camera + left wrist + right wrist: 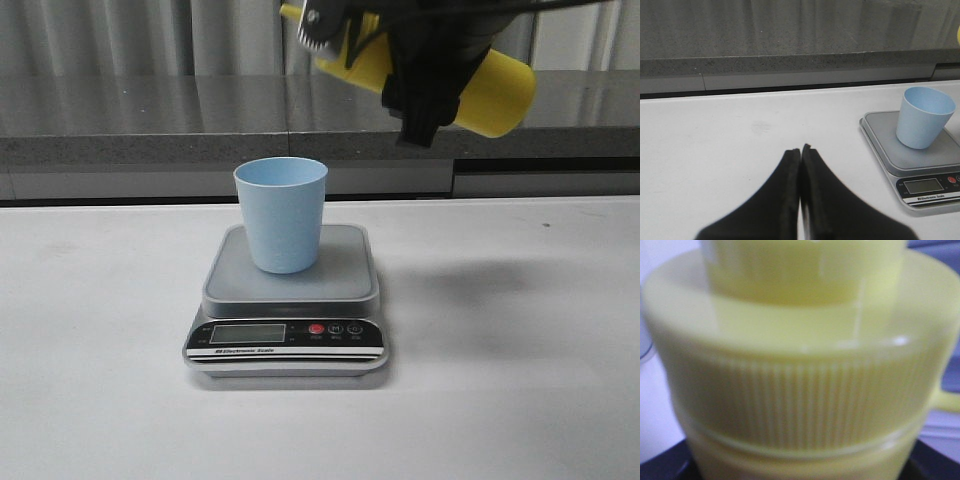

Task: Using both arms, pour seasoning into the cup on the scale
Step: 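Turn the bottle upright and lower it back to its spot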

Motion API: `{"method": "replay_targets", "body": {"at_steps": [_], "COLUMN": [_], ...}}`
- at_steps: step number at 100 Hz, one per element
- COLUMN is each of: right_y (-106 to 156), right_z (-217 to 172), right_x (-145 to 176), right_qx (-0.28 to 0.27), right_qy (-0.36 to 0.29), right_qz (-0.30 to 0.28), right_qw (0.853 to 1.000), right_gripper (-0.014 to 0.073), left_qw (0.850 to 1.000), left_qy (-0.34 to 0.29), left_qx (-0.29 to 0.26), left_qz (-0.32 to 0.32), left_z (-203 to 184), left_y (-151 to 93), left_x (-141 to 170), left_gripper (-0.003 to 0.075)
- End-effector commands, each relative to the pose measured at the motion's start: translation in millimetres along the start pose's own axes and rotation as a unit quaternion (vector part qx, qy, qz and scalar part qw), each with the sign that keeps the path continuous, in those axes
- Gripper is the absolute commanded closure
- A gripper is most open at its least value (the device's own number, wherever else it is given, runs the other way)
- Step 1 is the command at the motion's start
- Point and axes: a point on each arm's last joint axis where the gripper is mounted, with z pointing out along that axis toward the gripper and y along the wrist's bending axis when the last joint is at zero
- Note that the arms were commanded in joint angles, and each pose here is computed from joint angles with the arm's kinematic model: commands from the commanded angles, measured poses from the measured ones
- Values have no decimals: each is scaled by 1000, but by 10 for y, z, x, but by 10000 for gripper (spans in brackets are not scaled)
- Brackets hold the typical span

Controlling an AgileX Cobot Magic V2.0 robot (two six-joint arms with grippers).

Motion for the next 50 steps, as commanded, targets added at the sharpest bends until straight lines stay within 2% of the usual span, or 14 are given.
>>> {"method": "replay_targets", "body": {"at_steps": [1,18,31,50], "right_y": [-370,-500,-612,-674], "right_z": [-194,-238,-258,-233], "right_x": [27,153,266,471], "right_qx": [30,-4,-23,-40], "right_qy": [-16,-40,-64,-92], "right_qz": [105,201,280,330], "right_qw": [994,979,958,939], "right_gripper": [655,655,655,655], "left_qw": [999,999,999,999], "left_qy": [-45,-45,-45,-45], "left_qx": [0,0,0,0], "left_qz": [-12,-12,-12,-12], "left_z": [-21,-21,-21,-21], "left_y": [-2,-2,-2,-2], "left_x": [-140,-140,-140,-140], "left_gripper": [741,741,741,741]}}
